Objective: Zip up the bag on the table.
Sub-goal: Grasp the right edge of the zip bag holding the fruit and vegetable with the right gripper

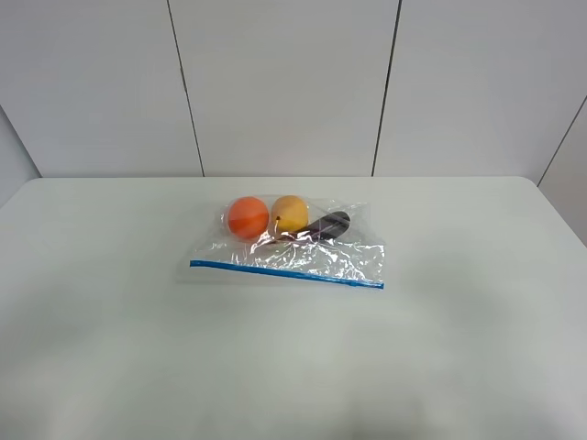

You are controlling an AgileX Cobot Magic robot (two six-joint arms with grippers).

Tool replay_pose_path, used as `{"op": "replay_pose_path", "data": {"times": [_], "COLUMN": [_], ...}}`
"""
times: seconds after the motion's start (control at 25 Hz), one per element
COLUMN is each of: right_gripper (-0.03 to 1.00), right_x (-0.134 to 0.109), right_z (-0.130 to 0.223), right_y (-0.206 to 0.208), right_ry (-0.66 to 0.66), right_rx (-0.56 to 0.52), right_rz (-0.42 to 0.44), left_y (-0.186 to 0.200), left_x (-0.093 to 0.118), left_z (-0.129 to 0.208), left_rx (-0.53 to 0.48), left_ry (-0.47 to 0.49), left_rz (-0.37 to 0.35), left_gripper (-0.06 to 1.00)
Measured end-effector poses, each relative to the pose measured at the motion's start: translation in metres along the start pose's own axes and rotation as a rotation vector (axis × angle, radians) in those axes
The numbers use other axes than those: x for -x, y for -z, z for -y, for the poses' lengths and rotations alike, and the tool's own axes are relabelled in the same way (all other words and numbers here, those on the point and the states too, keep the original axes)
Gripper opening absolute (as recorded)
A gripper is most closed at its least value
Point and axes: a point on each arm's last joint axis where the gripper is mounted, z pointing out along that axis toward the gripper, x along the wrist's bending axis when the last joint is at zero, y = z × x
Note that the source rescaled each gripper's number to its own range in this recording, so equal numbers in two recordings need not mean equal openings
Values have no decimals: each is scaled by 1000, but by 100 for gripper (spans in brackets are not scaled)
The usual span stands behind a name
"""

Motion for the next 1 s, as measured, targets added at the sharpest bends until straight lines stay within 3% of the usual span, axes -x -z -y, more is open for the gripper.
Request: {"op": "replay_pose_path", "data": {"times": [0.16,0.32,0.52,0.68,1.0], "right_gripper": [88,88,88,88,91], "right_x": [-2,-5,-6,-4,5], "right_z": [-38,-55,-45,-36,-16], "right_y": [-38,-92,-157,-190,-228], "right_ry": [-18,-102,-234,-292,-283], "right_rx": [-72,-234,-440,-497,-595], "right_rz": [12,-21,-102,-126,-110], "left_y": [0,0,0,0,0], "left_x": [0,0,0,0,0], "left_z": [0,0,0,0,0], "left_rx": [0,0,0,0,0], "left_ry": [0,0,0,0,0], "left_rz": [0,0,0,0,0], "left_gripper": [64,64,64,64,64]}}
